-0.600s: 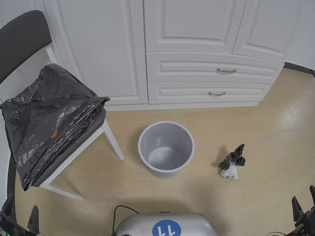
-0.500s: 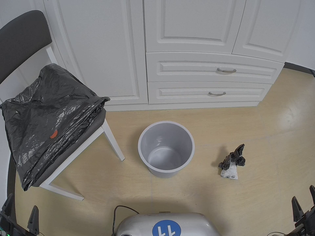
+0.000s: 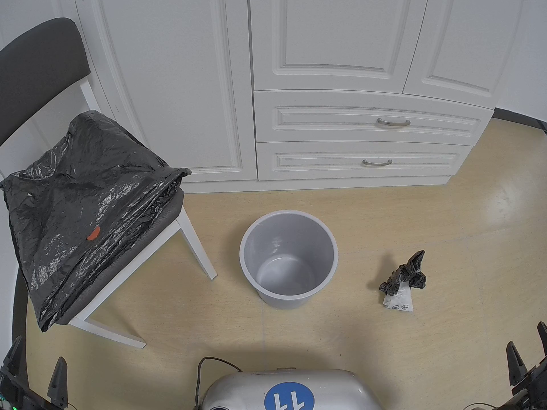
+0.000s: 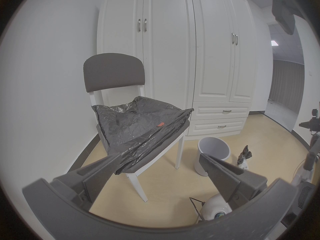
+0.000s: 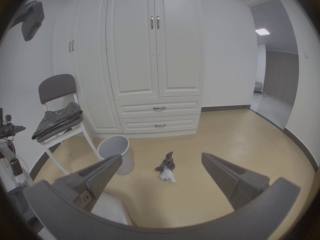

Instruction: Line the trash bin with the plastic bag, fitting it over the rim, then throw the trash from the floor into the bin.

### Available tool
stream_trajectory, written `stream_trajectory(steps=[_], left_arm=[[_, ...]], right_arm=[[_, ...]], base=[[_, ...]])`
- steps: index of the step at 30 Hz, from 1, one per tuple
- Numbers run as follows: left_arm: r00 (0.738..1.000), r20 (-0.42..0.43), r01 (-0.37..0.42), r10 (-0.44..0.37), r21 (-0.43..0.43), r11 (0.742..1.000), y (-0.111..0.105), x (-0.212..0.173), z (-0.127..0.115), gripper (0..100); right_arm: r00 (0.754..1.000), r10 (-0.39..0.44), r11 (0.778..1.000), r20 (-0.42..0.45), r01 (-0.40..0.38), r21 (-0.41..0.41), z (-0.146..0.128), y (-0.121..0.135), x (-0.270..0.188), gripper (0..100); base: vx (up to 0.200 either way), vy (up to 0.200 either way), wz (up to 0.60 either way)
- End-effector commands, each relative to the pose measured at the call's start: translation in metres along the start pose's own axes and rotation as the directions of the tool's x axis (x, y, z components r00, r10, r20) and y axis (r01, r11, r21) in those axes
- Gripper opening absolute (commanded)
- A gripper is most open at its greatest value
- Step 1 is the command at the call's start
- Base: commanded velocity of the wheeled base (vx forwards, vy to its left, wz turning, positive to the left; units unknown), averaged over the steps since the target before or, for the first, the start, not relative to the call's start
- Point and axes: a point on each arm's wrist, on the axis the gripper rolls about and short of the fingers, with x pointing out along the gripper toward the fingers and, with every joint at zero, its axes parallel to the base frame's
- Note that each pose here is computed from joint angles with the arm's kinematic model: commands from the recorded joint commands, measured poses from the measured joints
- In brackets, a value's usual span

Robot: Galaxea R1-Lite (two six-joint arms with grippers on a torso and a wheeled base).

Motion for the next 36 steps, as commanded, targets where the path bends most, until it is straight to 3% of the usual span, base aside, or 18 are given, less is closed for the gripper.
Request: stream_trajectory(steps=[1, 36], left_arm=[[1.000, -0.001, -0.001, 0.001, 0.000, 1.000, 0.0000, 0.0001, -0.0053, 100], [1.000, -0.001, 0.004, -0.004, 0.002, 1.000, -0.0001, 0.0001, -0.0053, 100]], right_arm=[[1.000, 0.000, 1.000, 0.001, 0.000, 0.002, -0.0048, -0.0002, -0.0001, 100], [1.000, -0.001, 1.000, 0.002, 0.001, 0.014, -0.0043, -0.0002, -0.0002, 100]], base=[[0.000, 0.000, 0.00], [0.000, 0.000, 0.00]])
